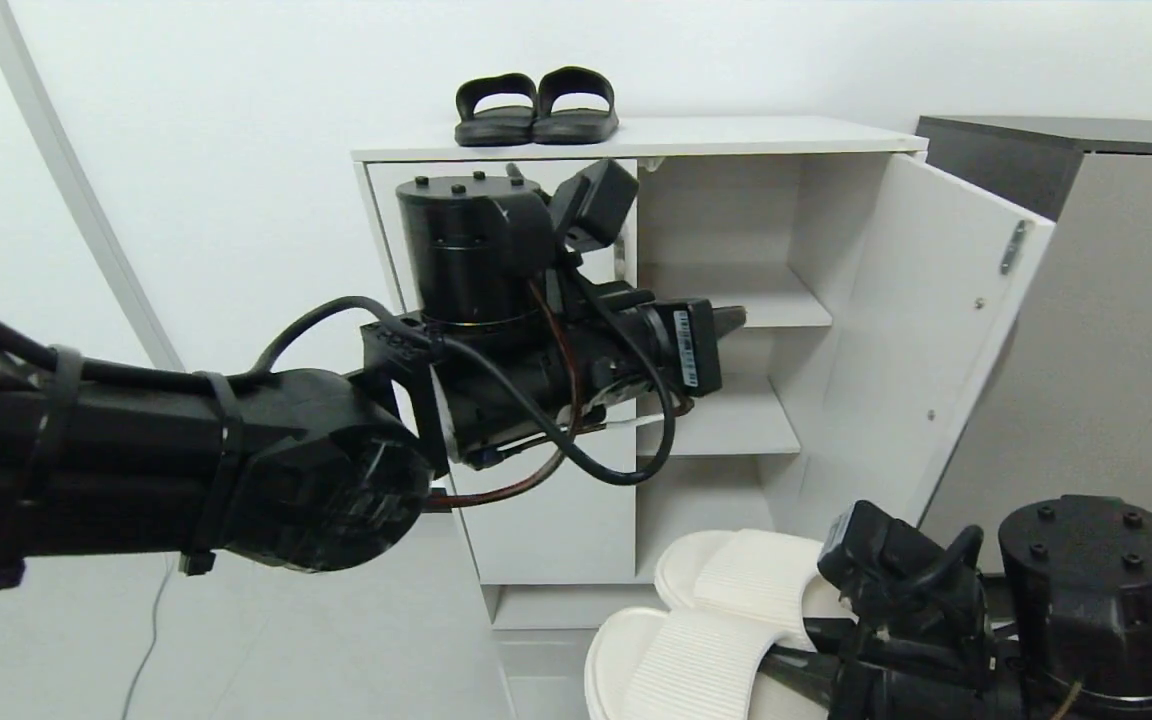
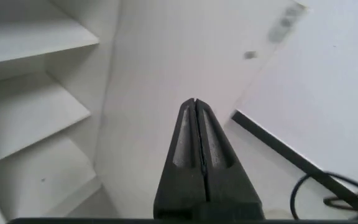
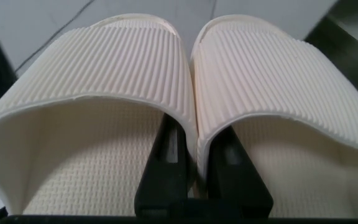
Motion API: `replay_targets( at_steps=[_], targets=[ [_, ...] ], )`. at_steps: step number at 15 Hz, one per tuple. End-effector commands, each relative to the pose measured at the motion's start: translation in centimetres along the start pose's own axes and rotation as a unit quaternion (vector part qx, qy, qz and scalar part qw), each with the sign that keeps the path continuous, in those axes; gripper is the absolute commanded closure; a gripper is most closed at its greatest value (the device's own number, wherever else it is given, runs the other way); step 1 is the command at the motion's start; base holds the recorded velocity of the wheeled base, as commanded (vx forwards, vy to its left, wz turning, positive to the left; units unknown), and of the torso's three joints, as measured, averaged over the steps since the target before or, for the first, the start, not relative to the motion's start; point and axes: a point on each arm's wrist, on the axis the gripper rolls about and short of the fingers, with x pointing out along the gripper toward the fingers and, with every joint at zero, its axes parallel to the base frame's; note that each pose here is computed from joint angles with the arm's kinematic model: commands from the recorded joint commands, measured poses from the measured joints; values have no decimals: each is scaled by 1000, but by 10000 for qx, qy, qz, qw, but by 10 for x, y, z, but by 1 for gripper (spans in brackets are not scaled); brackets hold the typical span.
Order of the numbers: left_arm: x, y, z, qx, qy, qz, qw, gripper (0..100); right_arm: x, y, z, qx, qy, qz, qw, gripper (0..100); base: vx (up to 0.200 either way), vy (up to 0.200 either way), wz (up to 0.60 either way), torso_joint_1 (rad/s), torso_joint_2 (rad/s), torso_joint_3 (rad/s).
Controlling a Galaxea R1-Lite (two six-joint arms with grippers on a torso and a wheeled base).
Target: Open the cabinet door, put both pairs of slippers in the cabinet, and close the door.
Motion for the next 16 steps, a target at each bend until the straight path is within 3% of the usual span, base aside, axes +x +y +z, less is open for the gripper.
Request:
replay_targets(
  at_steps=[1,3,6,8,10,12,14,15,16],
  targets=[
    [-52,-5,20,50,-235,170,9996,100,6,-10,2,83,1,-191,9998,100,0,0,0,0,0,0],
    [-103,-18,24,71,-350,189,9992,100,7,-12,2,109,10,-232,9997,100,0,0,0,0,0,0],
    [-190,-31,12,82,-398,447,9982,100,7,-17,3,152,4,-317,9994,100,0,0,0,0,0,0],
    [-231,-34,-2,46,-336,796,9962,100,7,-19,3,173,-10,-354,9992,100,0,0,0,0,0,0],
    [-289,-39,-30,9,-409,1588,9865,100,6,-20,5,181,-47,-385,9991,100,0,0,0,0,0,0],
    [-319,-42,-54,4,-565,2326,9709,100,7,-20,4,183,-24,-383,9991,100,0,0,0,0,0,0],
    [-349,-47,-86,212,-732,3148,9461,100,11,-23,1,219,60,-419,9989,100,0,0,0,0,0,0],
    [-357,-48,-100,331,-768,3577,9301,100,12,-23,1,222,61,-426,9988,100,0,0,0,0,0,0],
    [-360,-48,-107,390,-766,3811,9205,100,13,-24,1,223,68,-425,9988,100,0,0,0,0,0,0]
  ],
)
